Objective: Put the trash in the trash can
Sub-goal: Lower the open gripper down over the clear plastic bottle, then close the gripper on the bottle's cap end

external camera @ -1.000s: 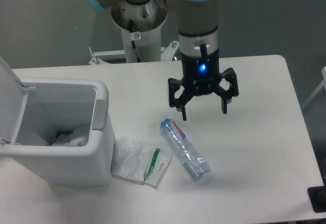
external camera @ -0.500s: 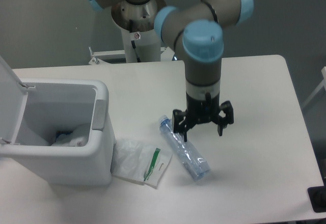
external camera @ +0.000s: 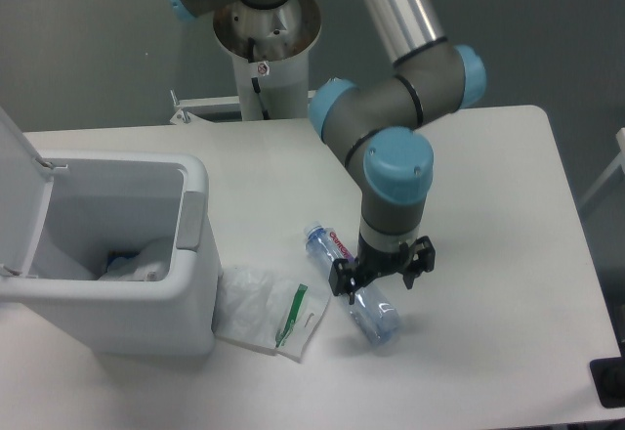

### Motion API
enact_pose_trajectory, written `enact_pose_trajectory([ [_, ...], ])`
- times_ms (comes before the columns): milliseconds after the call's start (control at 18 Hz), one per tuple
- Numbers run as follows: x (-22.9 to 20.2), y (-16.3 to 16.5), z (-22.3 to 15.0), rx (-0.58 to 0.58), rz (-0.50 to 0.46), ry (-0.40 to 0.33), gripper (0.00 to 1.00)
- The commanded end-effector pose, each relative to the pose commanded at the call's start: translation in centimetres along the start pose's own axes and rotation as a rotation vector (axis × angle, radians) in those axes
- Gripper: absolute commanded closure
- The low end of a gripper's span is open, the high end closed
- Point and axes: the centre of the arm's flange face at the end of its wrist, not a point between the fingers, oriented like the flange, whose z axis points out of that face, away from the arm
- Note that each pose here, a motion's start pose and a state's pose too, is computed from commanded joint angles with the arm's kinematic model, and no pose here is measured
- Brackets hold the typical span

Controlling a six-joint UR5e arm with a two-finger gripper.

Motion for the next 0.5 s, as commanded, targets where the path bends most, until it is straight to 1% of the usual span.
enact_pose_trajectory([
  [111, -0.1, -0.5, 0.5, -0.001, -0.002, 0.002, 0.00],
  [222, -0.4, -1.1, 2.1, -0.017, -0.007, 0.001, 0.00],
  [278, -0.6, -1.6, 3.1, -0.025, -0.045, -0.001, 0.00],
  [500, -0.7, -1.9, 3.8, -0.030, -0.048, -0.003, 0.00],
])
